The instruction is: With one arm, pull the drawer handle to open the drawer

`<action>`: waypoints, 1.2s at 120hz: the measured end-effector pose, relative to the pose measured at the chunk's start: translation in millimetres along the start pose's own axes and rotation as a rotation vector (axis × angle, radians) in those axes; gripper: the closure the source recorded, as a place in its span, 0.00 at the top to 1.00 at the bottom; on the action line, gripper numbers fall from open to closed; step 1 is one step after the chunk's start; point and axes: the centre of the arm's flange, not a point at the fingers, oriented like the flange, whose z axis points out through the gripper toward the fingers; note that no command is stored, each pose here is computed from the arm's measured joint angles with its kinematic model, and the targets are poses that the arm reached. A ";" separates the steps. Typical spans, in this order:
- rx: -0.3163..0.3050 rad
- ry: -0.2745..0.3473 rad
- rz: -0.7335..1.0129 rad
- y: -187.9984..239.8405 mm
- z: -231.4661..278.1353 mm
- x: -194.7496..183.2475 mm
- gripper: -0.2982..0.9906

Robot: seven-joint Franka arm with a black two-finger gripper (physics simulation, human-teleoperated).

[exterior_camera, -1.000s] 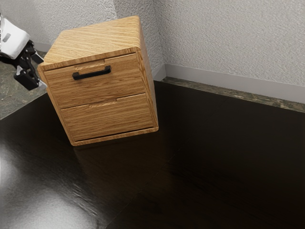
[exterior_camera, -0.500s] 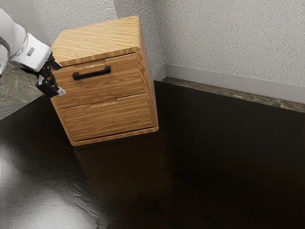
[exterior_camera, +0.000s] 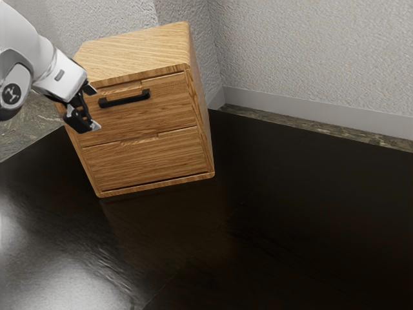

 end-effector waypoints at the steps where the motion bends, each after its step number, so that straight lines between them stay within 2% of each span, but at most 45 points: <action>1: 0.000 0.001 0.002 0.4 0.0 1.1 0.77; 29: -0.009 -0.017 0.027 3.6 18.3 13.5 0.77; 59: 0.037 0.002 0.036 -0.5 26.3 21.9 0.77; 85: 0.040 -0.011 0.054 1.9 52.1 33.2 0.77; 115: 0.068 0.006 0.059 1.1 58.6 39.0 0.77; 144: 0.062 0.004 0.072 6.4 71.9 47.3 0.77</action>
